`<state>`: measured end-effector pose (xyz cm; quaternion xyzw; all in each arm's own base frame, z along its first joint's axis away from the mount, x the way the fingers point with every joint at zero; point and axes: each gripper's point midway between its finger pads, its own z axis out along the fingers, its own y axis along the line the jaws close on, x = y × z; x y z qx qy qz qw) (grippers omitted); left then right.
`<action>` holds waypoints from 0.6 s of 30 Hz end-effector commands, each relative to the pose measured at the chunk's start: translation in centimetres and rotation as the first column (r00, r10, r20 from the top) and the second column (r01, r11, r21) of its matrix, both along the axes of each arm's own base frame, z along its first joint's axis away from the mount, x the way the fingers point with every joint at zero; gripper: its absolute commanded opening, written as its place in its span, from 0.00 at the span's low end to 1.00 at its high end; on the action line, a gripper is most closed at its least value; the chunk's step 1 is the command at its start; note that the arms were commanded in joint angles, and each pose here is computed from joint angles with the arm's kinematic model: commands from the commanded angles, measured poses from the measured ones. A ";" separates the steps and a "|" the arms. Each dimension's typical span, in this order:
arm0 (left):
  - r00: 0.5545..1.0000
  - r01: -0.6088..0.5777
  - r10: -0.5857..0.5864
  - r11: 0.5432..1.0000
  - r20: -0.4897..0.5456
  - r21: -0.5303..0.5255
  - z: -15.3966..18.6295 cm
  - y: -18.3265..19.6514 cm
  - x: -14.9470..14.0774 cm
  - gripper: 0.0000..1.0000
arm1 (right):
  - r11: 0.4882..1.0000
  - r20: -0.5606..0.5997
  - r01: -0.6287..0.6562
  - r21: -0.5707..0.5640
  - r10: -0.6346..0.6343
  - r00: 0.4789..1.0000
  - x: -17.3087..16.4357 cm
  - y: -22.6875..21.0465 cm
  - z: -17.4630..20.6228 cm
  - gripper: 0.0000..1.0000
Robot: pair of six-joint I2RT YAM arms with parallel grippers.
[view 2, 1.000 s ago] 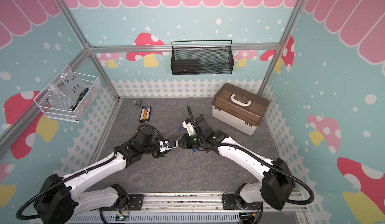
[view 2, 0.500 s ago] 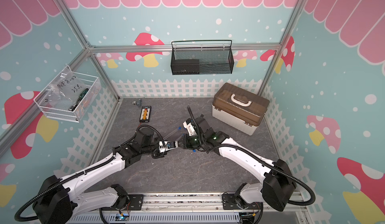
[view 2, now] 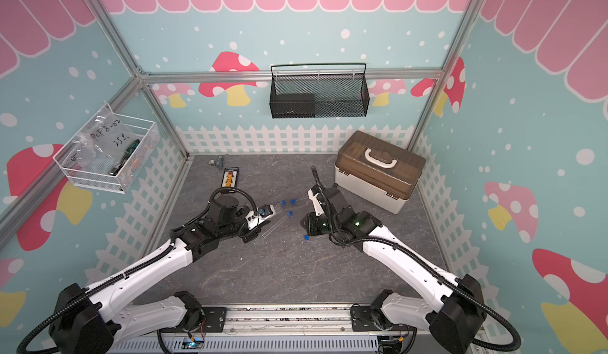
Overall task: Insert stoppers into test tubes
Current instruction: Pick up the test tube at the center of the board, then pick up the stopper from the center of the board.
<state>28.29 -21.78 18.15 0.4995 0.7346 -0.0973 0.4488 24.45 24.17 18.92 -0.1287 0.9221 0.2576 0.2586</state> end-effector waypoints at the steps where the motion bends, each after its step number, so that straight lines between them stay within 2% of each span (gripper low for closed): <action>1: 0.986 -0.164 0.160 0.982 -0.051 -0.098 1.4 1.4 2.6 0.00 | 0.965 -0.060 -0.064 -0.254 0.050 0.997 -0.8 -2.6 -4.8 0.28; 3: 0.965 -0.257 0.247 0.957 -0.089 -0.136 1.5 2.6 3.9 0.00 | 0.946 -0.090 -0.110 -0.304 0.087 0.992 -1.0 -2.4 -6.3 0.30; 6: 0.947 -0.316 0.305 0.939 -0.102 -0.133 1.1 3.9 4.9 0.00 | 0.925 -0.126 -0.141 -0.353 0.102 0.987 -0.7 -2.3 -8.0 0.31; 13: 0.934 -0.356 0.351 0.927 -0.061 -0.114 0.7 5.2 5.1 0.00 | 0.888 -0.204 -0.226 -0.400 0.154 0.967 0.1 0.0 -10.6 0.38; 18: 0.933 -0.359 0.355 0.925 -0.050 -0.123 0.9 5.2 5.2 0.00 | 0.847 -0.235 -0.261 -0.463 0.167 0.957 1.5 1.3 -12.4 0.38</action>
